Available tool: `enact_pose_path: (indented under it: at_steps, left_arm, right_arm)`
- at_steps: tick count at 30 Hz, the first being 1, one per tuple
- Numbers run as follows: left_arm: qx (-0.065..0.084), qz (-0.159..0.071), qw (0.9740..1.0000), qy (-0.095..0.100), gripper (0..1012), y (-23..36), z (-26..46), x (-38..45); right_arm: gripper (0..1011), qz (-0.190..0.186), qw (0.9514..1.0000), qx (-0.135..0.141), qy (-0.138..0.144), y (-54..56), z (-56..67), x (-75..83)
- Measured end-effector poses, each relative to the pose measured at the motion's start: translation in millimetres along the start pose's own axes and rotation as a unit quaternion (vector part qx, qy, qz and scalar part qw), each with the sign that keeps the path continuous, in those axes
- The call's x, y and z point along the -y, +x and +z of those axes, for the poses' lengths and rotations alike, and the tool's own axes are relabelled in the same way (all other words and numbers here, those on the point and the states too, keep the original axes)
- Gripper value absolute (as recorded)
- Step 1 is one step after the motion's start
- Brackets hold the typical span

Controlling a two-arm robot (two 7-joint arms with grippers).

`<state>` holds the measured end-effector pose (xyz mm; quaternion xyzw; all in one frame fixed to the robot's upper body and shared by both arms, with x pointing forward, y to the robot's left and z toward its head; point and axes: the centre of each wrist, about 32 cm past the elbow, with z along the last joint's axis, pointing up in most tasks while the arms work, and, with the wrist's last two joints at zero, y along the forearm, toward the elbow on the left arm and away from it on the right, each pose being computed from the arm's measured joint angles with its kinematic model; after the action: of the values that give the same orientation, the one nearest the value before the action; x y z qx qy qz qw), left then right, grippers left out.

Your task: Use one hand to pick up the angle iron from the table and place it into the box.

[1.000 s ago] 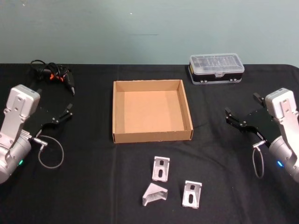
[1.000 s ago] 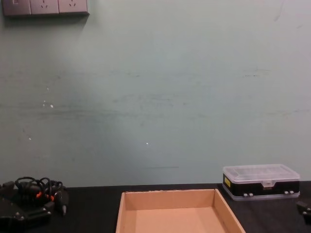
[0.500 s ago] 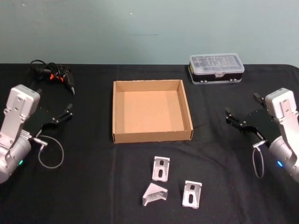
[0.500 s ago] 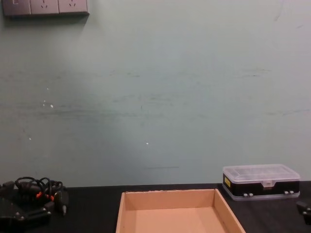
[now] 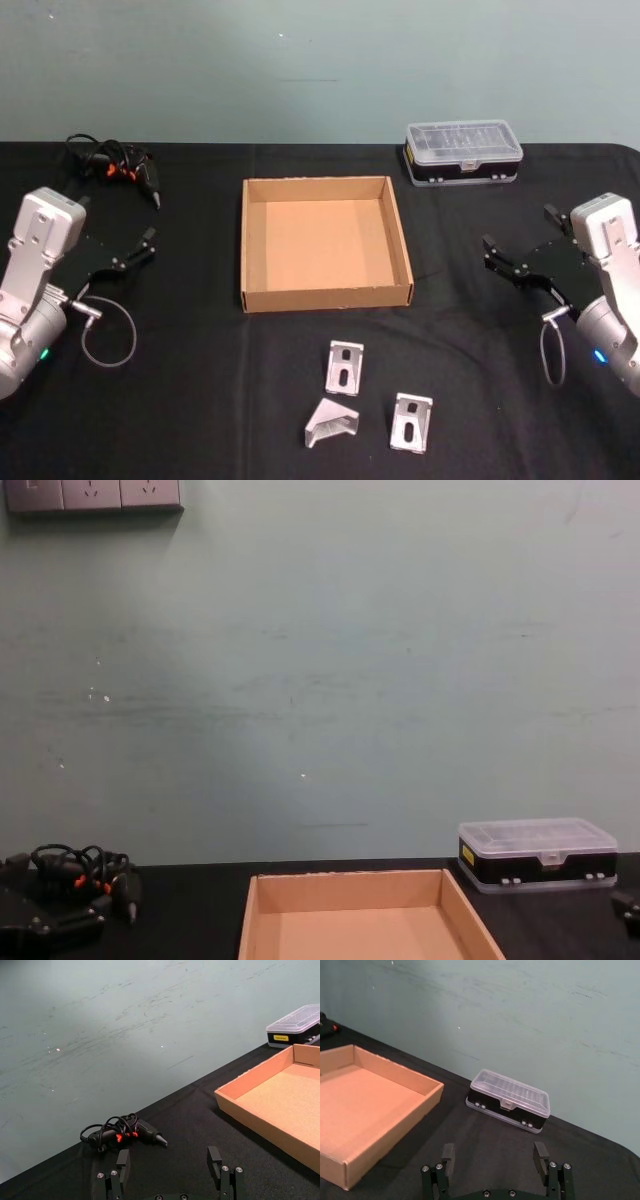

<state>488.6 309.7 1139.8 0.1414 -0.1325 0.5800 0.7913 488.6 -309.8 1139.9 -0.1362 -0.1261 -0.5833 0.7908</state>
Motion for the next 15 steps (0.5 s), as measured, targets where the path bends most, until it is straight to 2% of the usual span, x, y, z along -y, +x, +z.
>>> enact_pose_path:
  at_steps: [7,10,15]
  left_arm:
    - [0.000,0.000,1.0000,0.000,1011,0.0,0.0,0.0]
    - [0.000,0.000,1.0000,0.000,1012,0.0,0.0,0.0]
    - [0.000,0.000,1.0000,0.000,1011,0.0,0.0,0.0]
  right_arm:
    - [1003,0.017,0.9994,-0.025,0.016,3.4,10.5,5.3]
    - [1003,0.040,0.9981,-0.036,0.030,9.8,22.8,11.8]
    - [1003,0.078,0.9949,-0.051,0.038,20.1,40.9,22.1]
